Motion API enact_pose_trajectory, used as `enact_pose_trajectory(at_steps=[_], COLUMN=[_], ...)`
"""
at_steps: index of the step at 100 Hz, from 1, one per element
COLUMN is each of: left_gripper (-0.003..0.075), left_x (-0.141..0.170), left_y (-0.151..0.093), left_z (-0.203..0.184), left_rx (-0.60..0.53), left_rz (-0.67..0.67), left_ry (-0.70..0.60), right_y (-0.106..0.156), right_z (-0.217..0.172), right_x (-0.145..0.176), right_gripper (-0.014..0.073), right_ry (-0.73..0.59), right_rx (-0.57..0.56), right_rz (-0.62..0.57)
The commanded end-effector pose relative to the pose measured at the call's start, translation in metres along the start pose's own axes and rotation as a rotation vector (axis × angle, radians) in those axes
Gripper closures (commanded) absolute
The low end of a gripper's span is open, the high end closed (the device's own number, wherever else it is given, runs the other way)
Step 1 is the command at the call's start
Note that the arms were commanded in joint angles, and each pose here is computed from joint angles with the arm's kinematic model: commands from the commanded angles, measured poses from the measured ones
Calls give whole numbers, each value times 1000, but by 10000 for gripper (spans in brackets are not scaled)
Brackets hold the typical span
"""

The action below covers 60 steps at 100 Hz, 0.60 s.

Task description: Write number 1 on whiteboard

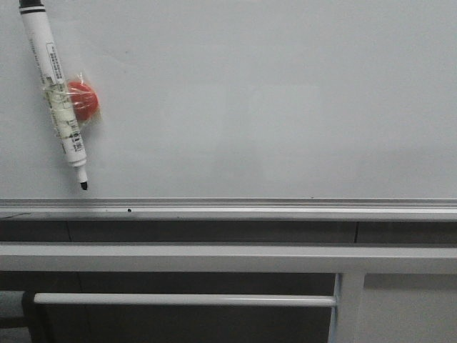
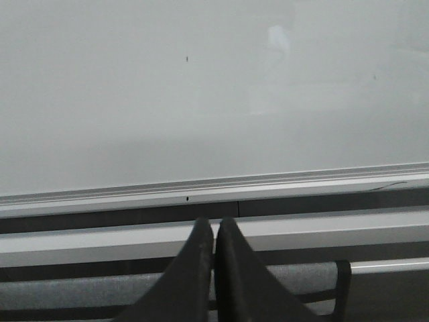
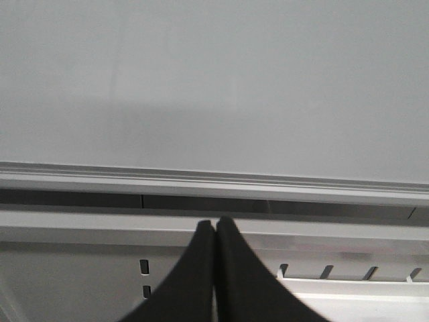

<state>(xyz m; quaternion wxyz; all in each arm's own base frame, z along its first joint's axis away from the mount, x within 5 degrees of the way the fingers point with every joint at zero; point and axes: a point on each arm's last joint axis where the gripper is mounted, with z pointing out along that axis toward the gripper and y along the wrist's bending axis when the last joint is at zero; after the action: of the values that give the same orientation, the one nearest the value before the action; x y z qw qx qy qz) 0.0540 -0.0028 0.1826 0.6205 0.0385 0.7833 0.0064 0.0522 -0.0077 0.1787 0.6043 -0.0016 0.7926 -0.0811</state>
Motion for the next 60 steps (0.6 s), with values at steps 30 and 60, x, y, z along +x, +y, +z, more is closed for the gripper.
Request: enact_pose_trajectory(at_steps=[30, 60], left_gripper=[741, 741], left_x=[-20, -59], left_y=[2, 7], left_z=[-4, -26], left_rx=[-21, -80], left_rz=[-14, -16], left_ry=[-252, -750], right_y=[0, -1], right_z=[1, -12], right_x=[-6, -42], right_gripper=[658, 658], right_ry=[-151, -571], right_rx=[19, 40], right_rz=[-48, -49])
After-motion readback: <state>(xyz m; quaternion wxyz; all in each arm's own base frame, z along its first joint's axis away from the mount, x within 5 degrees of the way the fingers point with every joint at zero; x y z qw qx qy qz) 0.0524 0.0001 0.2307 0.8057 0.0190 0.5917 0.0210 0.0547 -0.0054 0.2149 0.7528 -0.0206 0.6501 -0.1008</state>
